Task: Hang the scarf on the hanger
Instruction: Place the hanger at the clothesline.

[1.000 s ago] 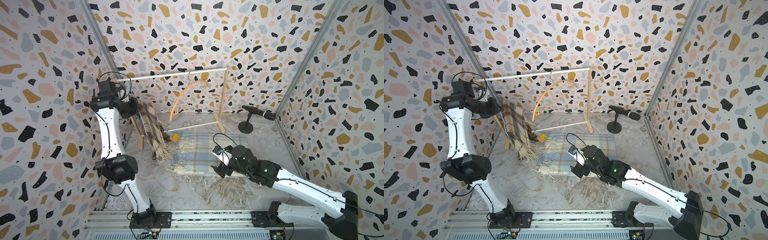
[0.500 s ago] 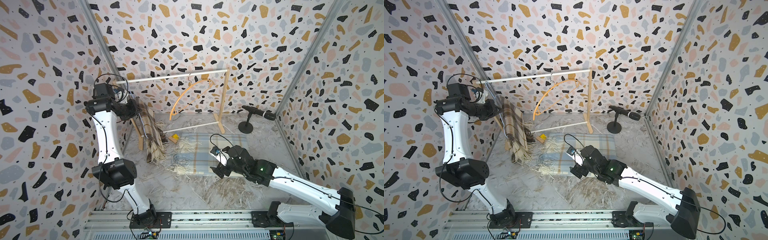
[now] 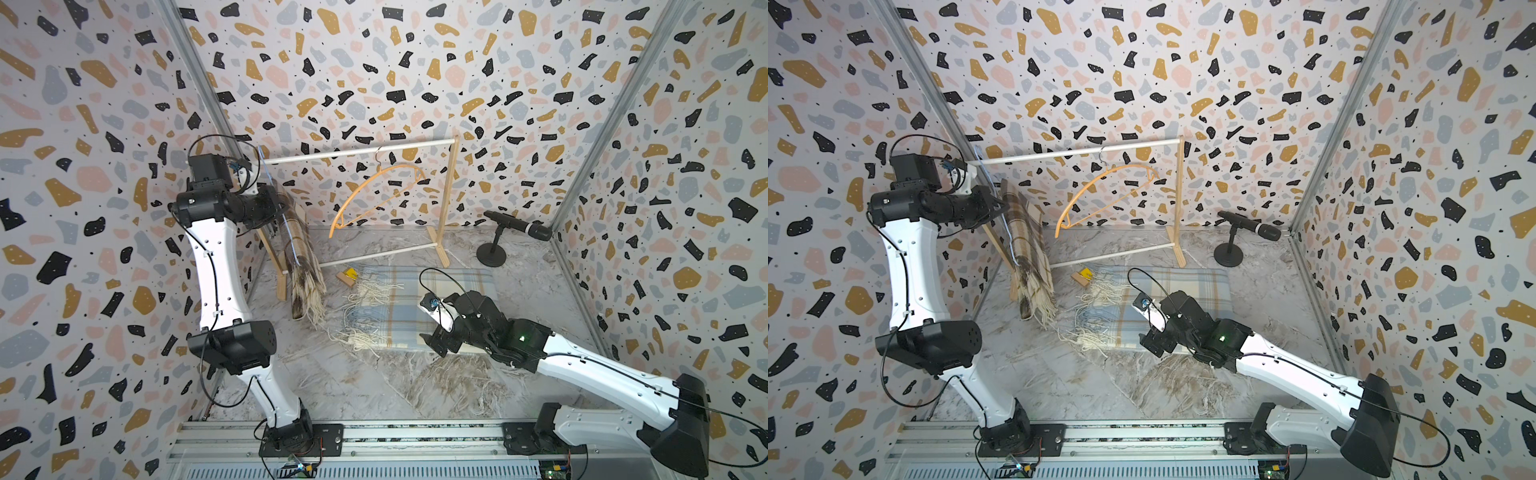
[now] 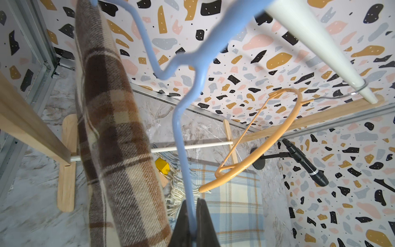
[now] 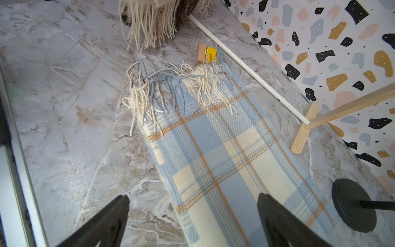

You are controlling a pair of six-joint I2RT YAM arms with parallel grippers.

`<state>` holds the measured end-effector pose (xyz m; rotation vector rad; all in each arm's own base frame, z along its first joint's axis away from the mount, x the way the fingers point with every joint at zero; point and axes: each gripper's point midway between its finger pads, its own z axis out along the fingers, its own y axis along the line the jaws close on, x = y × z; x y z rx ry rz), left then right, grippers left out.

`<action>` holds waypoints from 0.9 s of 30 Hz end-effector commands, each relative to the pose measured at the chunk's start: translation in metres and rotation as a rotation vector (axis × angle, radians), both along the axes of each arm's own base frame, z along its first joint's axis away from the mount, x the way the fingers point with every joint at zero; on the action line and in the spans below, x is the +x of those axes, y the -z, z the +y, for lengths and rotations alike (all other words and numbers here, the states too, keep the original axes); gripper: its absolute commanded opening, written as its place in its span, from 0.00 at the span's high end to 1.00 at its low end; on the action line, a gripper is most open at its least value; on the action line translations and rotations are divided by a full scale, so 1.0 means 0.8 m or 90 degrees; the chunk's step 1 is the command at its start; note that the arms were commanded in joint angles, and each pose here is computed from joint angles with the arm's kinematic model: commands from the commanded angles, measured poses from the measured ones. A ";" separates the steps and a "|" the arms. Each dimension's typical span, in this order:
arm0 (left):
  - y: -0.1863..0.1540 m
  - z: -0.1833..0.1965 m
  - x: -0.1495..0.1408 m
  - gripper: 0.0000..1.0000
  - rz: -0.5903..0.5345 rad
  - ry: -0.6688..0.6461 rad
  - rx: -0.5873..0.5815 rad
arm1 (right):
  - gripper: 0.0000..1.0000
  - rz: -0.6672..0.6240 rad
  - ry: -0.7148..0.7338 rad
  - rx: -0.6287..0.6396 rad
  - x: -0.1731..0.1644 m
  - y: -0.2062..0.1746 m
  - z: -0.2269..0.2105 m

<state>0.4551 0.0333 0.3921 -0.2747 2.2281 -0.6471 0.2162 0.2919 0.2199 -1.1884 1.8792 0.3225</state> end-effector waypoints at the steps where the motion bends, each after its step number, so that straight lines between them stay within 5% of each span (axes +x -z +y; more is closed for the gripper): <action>1: -0.035 0.006 0.019 1.00 -0.080 -0.003 0.021 | 0.01 -0.013 0.014 0.028 0.005 -0.022 0.001; 15: -0.019 0.020 0.064 1.00 -0.082 -0.032 -0.006 | 0.01 0.002 0.018 0.025 0.007 -0.014 0.006; 22: 0.007 0.025 0.058 1.00 -0.041 -0.034 0.009 | 0.01 0.001 0.019 0.023 0.008 -0.013 0.005; 27: 0.024 0.027 0.043 0.88 -0.020 -0.040 0.030 | 0.01 0.000 0.033 0.012 0.011 -0.012 0.000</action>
